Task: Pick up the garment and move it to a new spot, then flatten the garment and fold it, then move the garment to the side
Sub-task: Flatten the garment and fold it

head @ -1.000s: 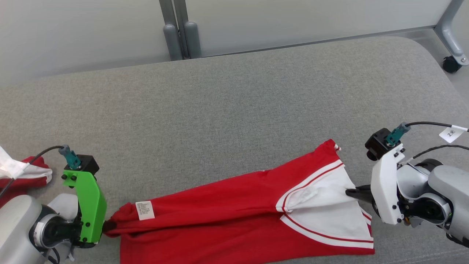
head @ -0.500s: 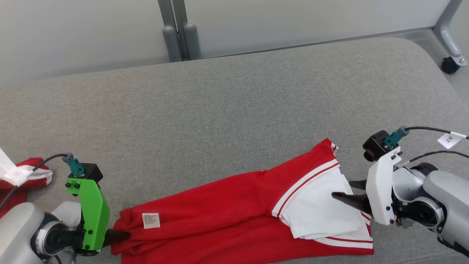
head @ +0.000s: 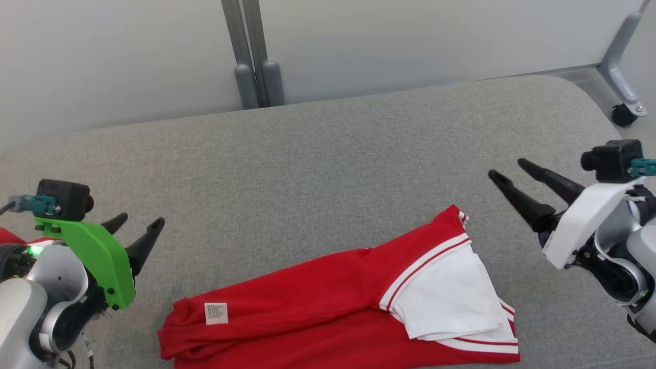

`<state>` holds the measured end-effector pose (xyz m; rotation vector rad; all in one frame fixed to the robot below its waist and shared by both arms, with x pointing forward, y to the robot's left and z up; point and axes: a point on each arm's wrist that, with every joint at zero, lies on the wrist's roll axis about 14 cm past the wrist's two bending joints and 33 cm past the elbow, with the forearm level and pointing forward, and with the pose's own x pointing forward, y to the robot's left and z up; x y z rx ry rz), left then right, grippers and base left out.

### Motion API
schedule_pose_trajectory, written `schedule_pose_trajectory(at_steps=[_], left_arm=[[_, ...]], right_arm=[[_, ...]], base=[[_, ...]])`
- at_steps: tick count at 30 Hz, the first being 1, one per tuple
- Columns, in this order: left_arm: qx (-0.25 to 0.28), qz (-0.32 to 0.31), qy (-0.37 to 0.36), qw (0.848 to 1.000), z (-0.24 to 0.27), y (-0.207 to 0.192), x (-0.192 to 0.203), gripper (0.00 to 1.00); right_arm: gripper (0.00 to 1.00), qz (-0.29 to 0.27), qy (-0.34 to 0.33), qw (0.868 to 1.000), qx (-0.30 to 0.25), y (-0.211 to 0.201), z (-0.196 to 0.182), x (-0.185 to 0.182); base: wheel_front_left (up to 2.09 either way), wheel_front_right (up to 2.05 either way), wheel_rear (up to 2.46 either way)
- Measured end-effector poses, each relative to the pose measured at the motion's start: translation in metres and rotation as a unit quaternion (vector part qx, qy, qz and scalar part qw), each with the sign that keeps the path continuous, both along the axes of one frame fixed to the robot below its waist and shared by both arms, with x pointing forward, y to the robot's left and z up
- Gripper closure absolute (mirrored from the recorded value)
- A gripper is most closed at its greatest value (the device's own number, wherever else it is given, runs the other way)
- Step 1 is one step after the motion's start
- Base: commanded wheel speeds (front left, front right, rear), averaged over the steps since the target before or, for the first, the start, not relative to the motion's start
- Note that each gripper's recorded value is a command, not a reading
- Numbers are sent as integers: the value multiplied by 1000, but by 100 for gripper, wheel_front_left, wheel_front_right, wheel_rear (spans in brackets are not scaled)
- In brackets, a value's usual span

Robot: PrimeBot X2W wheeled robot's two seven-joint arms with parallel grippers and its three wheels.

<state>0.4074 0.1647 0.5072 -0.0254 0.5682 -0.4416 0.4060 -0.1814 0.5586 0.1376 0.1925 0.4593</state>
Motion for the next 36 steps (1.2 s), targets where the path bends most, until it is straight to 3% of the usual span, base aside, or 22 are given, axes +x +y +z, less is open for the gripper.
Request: schedule_pose_trajectory(at_steps=[3,7,12,19,23,36], left_arm=[[-22,41,-98,994,25,3,9,0],[-40,102,-192,975,41,20,6,0],[-70,171,-285,940,53,37,-5,0],[-78,213,-271,935,19,38,-24,0],[-72,228,-297,925,24,42,-26,0],[-65,209,-301,928,8,23,-37,0]], right_arm=[[0,-57,-64,996,25,-25,14,4],[0,-122,-113,985,45,-47,11,2],[0,-176,-110,977,55,-55,-16,-7],[0,-193,-80,976,63,-36,-54,-24],[0,-185,-61,980,43,-25,-73,-30],[0,-179,-104,978,24,-7,-55,-23]], base=[[0,0,0],[0,0,0],[0,0,0],[0,0,0],[0,0,0],[0,0,0]])
